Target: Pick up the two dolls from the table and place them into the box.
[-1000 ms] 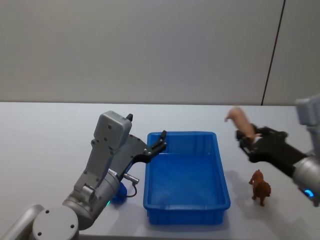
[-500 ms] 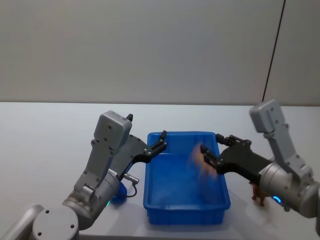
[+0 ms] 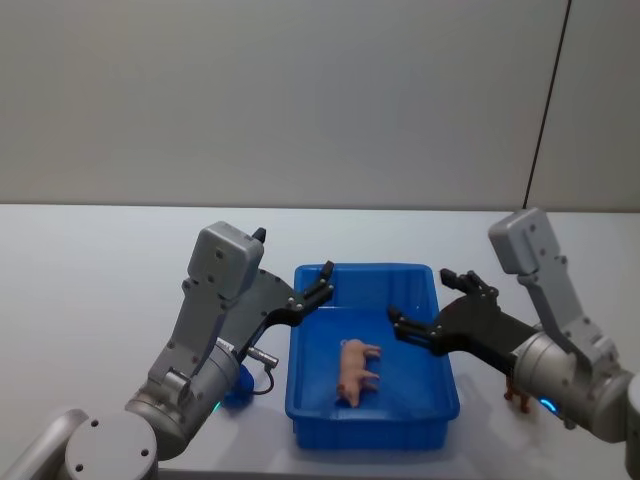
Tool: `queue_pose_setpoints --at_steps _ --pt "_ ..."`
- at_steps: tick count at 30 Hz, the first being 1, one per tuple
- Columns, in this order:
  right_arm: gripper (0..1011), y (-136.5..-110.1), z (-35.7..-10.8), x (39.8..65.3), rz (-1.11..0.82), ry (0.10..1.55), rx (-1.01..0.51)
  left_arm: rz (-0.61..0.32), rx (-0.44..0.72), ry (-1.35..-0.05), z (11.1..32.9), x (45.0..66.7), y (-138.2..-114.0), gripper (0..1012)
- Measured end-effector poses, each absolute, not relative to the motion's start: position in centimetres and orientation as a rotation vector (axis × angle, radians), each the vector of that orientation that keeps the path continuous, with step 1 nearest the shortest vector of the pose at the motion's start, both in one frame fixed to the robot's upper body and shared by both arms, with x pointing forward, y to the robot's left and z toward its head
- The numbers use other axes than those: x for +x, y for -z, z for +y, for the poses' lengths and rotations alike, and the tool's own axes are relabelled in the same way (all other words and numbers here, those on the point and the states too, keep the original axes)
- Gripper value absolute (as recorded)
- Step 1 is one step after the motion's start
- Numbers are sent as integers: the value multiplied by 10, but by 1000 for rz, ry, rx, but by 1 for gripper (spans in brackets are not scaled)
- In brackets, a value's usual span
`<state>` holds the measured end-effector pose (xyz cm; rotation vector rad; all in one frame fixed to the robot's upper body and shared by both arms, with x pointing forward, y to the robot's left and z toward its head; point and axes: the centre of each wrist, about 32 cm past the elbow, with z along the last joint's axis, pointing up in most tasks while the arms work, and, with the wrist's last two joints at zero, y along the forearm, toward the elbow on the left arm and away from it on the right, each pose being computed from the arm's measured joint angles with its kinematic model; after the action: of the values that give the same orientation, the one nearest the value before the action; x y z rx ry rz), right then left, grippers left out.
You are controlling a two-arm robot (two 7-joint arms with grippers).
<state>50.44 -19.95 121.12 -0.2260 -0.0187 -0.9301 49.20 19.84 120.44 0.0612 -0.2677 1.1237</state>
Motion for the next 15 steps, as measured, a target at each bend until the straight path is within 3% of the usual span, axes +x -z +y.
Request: queue_pose_setpoints --at_steps 3,15 --pt "1001 -1211 -204 502 -17 944 -218 -268 61 -1124 198 492 -1204 1002" --pt "1001 -1203 -234 482 11 1010 -217 -268 61 -1124 198 492 -1204 1002"
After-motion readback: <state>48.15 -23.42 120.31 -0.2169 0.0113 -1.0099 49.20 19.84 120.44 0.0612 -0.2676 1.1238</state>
